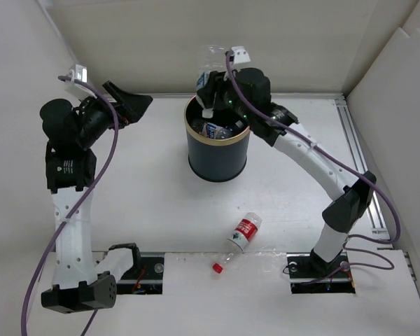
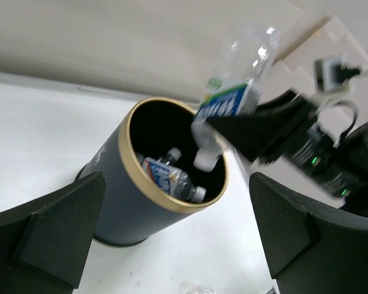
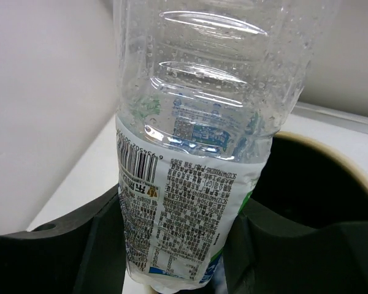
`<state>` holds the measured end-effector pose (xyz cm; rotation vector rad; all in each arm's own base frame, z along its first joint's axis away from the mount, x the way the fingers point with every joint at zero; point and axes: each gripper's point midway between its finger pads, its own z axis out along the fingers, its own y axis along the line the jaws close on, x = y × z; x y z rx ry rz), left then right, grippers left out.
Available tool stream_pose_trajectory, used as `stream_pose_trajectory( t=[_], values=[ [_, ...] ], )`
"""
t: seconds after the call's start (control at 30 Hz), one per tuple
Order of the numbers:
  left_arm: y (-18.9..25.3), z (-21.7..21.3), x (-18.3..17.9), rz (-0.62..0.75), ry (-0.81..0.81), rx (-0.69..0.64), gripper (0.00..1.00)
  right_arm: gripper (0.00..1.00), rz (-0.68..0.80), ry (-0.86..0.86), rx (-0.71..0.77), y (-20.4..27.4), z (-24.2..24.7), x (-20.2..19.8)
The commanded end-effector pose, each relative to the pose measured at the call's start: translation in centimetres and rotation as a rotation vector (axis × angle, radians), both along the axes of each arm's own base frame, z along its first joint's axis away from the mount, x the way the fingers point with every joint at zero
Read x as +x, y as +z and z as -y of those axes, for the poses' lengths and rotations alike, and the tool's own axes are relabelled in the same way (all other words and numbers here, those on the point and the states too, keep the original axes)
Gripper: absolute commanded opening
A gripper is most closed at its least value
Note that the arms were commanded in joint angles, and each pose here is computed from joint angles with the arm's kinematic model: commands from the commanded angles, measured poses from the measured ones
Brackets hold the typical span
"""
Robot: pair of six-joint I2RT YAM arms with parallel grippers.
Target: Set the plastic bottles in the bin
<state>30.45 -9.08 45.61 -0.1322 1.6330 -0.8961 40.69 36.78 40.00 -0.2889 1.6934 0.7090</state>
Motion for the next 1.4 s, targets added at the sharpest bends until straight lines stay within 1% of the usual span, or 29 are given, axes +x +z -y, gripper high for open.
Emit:
stream_pose_trajectory(
  t=[0.0, 0.03, 0.07, 0.1, 0.13, 0.23, 0.33, 0.4, 0.43, 0.5, 0.53, 0.57, 0.6, 0.67, 0.7, 0.73, 0.77, 0.8, 0.83, 0.87, 0.9, 0.97, 1.0, 1.07, 1.1, 1.13, 1.2, 1.23, 1.37],
  values=[
    [-2.8, 0.2, -0.4, -0.008, -0.038, 0.093, 1.00, 0.04, 0.039, -0.081, 0.003, 1.8, 2.9, 1.9],
    [-3.4, 0.5, -0.9, -0.009, -0.069, 0.112, 1.00, 0.12, 0.032, -0.092, -0.004, 1.6, 3.4, 2.2],
    [-4.1, 0.5, -1.1, 0.001, -0.080, 0.150, 1.00, 0.29, 0.019, -0.103, -0.029, 0.9, 3.8, 2.8],
    [-5.3, 0.5, -1.5, -0.023, -0.084, 0.161, 1.00, 0.83, 0.020, -0.120, -0.047, 0.6, 4.2, 3.0],
    [-5.7, 0.6, -1.8, -0.020, -0.096, 0.174, 1.00, 0.89, 0.021, -0.134, -0.049, 0.6, 4.4, 3.1],
    [-7.5, 1.0, -2.7, -0.026, -0.111, 0.180, 1.00, 1.00, 0.003, -0.153, -0.082, -0.7, 4.8, 3.3],
    [-9.2, 1.4, -3.0, -0.061, -0.139, 0.164, 1.00, 1.00, -0.008, -0.165, -0.094, -1.1, 5.3, 2.9],
    [-9.8, 1.8, -3.4, -0.064, -0.168, 0.159, 1.00, 1.00, -0.006, -0.187, -0.096, -1.0, 6.0, 2.7],
    [-10.0, 2.0, -3.7, -0.057, -0.182, 0.158, 1.00, 1.00, -0.021, -0.188, -0.099, -1.6, 6.2, 2.4],
    [-11.5, 2.4, -4.1, -0.083, -0.210, 0.140, 1.00, 1.00, -0.008, -0.215, -0.074, -0.3, 7.5, 1.4],
    [-11.9, 2.6, -4.6, -0.085, -0.222, 0.137, 1.00, 1.00, -0.020, -0.216, -0.073, -0.7, 7.5, 0.7],
    [-12.9, 2.6, -4.8, -0.094, -0.223, 0.136, 1.00, 1.00, -0.009, -0.216, -0.062, 0.4, 8.4, -0.4],
    [-13.4, 2.8, -5.2, -0.106, -0.235, 0.124, 1.00, 1.00, -0.022, -0.206, -0.063, 0.4, 8.4, -1.3],
    [-14.1, 2.9, -5.6, -0.110, -0.244, 0.121, 1.00, 1.00, -0.082, -0.232, -0.084, -0.4, 9.6, -3.9],
    [-15.0, 2.9, -6.0, -0.129, -0.245, 0.117, 1.00, 1.00, -0.107, -0.262, -0.087, -1.0, 10.1, -4.8],
    [-15.5, 3.0, -6.3, -0.143, -0.246, 0.114, 1.00, 1.00, -0.131, -0.351, -0.093, -1.7, 11.6, -5.3],
    [-15.8, 3.0, -6.5, -0.143, -0.246, 0.114, 1.00, 1.00, -0.240, -0.387, -0.095, -4.9, 11.5, -7.5],
    [-16.4, 2.9, -7.0, -0.157, -0.231, 0.107, 1.00, 1.00, -0.274, -0.424, -0.052, -5.1, 12.5, -9.1],
    [-16.7, 2.5, -6.8, -0.160, -0.199, 0.113, 1.00, 1.00, -0.313, -0.436, -0.039, -6.3, 12.6, -10.4],
    [-16.8, 2.2, -6.7, -0.163, -0.174, 0.117, 1.00, 1.00, -0.376, -0.460, 0.005, -7.8, 12.1, -12.4],
    [-17.5, 1.8, -6.4, -0.193, -0.140, 0.112, 1.00, 1.00, -0.423, -0.475, 0.001, -10.2, 12.7, -14.1],
    [-18.1, 0.5, -5.7, -0.208, -0.050, 0.128, 1.00, 1.00, -0.499, -0.474, 0.019, -13.0, 12.5, -16.5],
    [-18.3, 0.0, -5.4, -0.211, -0.014, 0.134, 1.00, 1.00, -0.577, -0.464, 0.024, -15.8, 11.7, -18.6],
    [-18.9, -0.7, -4.9, -0.230, 0.037, 0.135, 1.00, 1.00, -0.624, -0.458, 0.023, -17.9, 11.2, -20.5],
    [-19.1, -0.9, -4.6, -0.242, 0.048, 0.137, 1.00, 1.00, -0.663, -0.454, 0.054, -18.8, 10.4, -21.7],
    [-19.5, -1.0, -4.6, -0.259, 0.060, 0.123, 1.00, 1.00, -0.690, -0.462, 0.031, -20.6, 10.7, -22.4],
    [-20.1, -0.9, -3.9, -0.267, 0.055, 0.100, 1.00, 1.00, -0.723, -0.474, 0.020, -22.3, 10.2, -23.0],
    [-19.8, -0.7, -3.9, -0.254, 0.042, 0.098, 1.00, 1.00, -0.733, -0.493, 0.029, -23.2, 10.0, -23.4],
    [-21.3, -0.1, -3.9, -0.277, 0.006, 0.082, 1.00, 1.00, -0.734, -0.546, 0.079, -24.7, 9.6, -22.9]
  ],
)
